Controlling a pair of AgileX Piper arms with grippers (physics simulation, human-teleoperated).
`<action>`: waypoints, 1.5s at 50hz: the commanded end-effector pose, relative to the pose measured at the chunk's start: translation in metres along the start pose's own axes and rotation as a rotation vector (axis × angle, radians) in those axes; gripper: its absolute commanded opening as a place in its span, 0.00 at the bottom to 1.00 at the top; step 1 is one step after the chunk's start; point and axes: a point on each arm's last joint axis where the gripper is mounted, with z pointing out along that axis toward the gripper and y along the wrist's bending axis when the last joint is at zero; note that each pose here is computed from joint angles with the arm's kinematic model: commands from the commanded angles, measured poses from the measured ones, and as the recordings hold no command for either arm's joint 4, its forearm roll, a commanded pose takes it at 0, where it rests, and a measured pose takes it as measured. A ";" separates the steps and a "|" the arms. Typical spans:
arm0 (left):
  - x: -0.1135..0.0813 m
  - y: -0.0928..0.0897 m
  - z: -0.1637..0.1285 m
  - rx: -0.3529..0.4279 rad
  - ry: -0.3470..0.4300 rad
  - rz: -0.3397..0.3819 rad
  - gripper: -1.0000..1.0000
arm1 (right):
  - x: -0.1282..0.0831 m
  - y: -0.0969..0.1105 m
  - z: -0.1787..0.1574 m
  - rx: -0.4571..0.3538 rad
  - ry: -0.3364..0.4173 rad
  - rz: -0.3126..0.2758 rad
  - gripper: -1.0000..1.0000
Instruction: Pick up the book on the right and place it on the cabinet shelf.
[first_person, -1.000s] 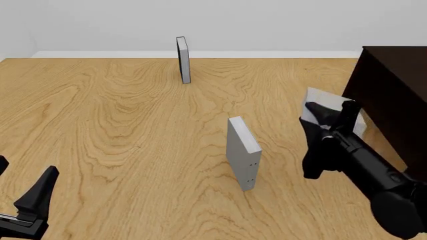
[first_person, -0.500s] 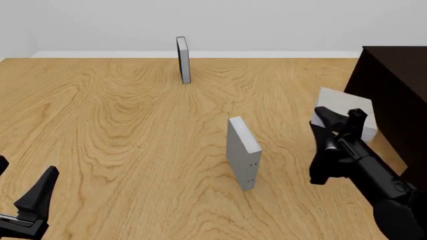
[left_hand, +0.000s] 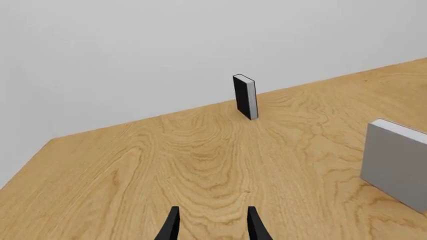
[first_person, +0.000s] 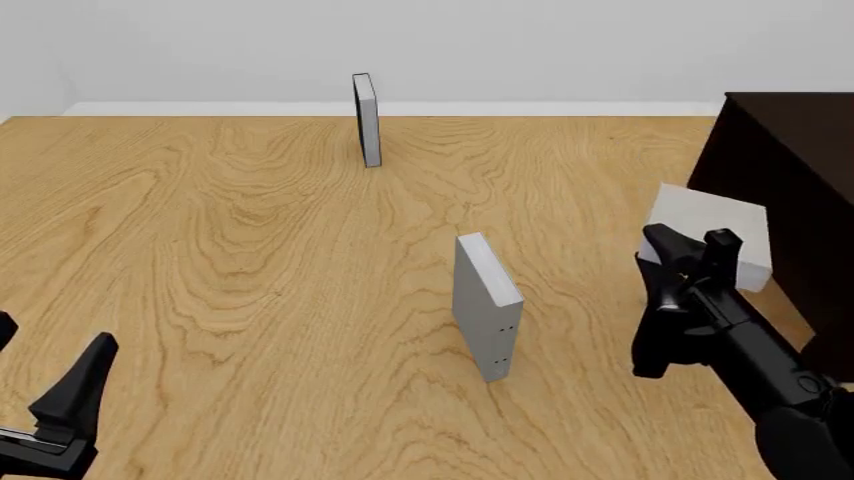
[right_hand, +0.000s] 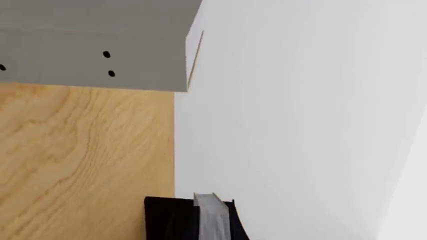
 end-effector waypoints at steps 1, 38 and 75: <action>0.000 0.000 0.000 0.000 0.001 0.002 1.00 | 0.002 -0.001 -0.001 0.015 0.009 -0.026 0.00; 0.000 0.000 0.000 0.003 0.002 0.003 1.00 | 0.025 -0.004 0.009 0.034 0.109 0.005 0.00; 0.000 0.000 0.000 0.002 0.001 0.005 1.00 | 0.048 0.002 0.017 0.010 0.203 0.015 0.00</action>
